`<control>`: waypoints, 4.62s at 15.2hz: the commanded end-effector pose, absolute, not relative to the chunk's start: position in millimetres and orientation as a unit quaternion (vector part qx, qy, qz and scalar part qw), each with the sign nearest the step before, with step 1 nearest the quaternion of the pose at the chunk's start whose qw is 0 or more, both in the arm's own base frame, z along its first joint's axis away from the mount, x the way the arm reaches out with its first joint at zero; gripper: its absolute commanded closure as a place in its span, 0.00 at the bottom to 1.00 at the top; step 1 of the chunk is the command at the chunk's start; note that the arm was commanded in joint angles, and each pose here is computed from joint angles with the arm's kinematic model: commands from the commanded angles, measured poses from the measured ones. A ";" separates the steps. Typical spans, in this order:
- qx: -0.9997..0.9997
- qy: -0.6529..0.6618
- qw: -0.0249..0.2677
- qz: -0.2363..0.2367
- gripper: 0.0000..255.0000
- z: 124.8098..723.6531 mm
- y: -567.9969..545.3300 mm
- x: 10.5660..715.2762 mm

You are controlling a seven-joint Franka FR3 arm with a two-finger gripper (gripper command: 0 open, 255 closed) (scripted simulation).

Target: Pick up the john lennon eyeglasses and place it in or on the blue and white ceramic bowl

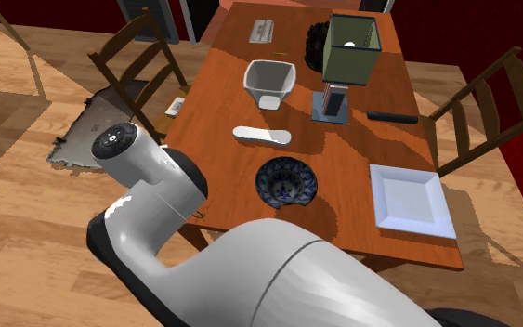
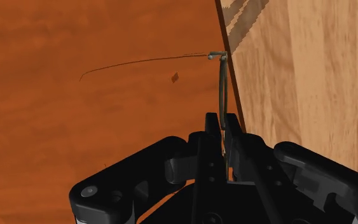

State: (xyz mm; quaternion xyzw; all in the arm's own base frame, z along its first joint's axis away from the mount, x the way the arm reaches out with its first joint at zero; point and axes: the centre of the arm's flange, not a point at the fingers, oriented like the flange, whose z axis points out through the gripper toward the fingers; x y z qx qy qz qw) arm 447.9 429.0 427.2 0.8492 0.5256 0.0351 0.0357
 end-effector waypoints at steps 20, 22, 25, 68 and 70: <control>0.849 0.526 0.036 0.035 1.00 514.4 375.5 455.3; 0.849 0.526 0.036 0.035 1.00 514.5 349.3 458.4; 0.849 0.526 0.036 0.035 1.00 514.6 309.9 463.0; 0.849 0.526 0.036 0.035 0.00 494.1 160.7 476.0; 0.849 0.526 0.036 0.035 0.00 494.1 160.7 476.0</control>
